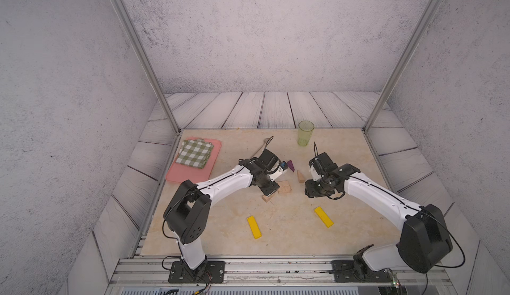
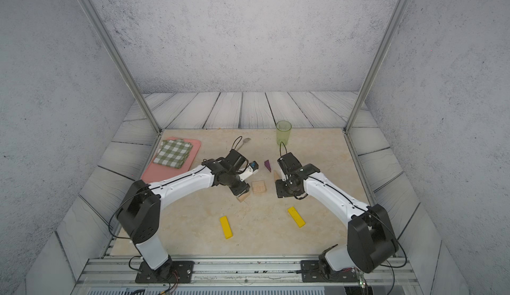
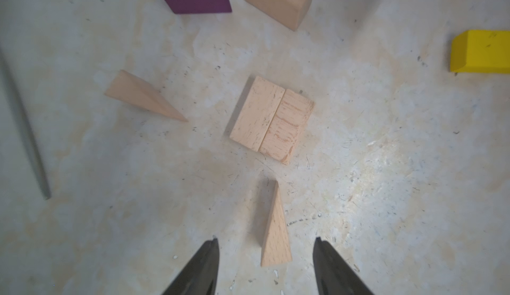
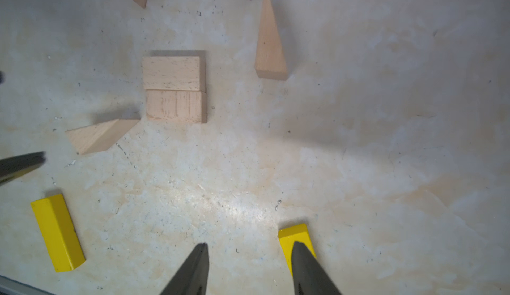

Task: Assemble a small pinwheel with building blocks
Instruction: Adjust the building block at the center of the board.

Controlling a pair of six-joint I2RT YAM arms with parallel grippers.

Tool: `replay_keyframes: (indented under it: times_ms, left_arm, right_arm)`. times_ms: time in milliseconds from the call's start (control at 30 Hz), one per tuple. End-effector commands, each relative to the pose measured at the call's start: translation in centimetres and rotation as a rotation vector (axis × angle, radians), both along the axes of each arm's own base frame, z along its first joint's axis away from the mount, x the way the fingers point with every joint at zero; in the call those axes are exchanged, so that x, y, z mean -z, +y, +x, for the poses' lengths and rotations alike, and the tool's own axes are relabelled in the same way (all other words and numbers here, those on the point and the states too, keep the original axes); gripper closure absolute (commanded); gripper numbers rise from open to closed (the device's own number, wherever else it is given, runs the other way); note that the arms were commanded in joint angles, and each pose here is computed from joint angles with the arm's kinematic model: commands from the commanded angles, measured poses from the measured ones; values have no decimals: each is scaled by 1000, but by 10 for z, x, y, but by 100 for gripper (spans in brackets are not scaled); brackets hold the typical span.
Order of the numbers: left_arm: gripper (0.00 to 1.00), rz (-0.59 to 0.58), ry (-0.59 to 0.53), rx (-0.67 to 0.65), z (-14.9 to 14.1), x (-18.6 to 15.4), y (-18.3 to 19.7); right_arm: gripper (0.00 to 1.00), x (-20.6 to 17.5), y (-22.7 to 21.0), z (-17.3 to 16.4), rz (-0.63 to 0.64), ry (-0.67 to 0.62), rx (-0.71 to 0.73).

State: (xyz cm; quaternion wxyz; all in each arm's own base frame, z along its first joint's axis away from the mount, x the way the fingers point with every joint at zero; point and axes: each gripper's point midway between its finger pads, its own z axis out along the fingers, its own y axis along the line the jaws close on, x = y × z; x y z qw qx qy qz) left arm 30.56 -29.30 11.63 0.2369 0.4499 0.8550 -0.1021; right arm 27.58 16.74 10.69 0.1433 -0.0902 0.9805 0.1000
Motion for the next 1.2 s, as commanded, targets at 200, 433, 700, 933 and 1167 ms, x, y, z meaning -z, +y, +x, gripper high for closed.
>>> replay_keyframes:
  times_ms: [200, 433, 700, 933, 1167]
  left_arm:
    - [37, -182, -72, -399, -4, -47, 73]
    - [36, -289, -50, -530, -27, -38, 104]
    - [35, -324, -47, -572, -46, -34, 121]
    - [35, -330, -43, -578, -50, -33, 123]
    - [35, -327, -30, -581, -51, -29, 123]
  right_arm:
    - [55, 33, 45, 37, 139, 85, 102]
    - [57, 51, 75, 65, 235, 121, 146]
    - [57, 68, 87, 79, 249, 153, 169]
    - [57, 78, 90, 77, 257, 177, 166]
    - [57, 81, 92, 76, 267, 187, 163]
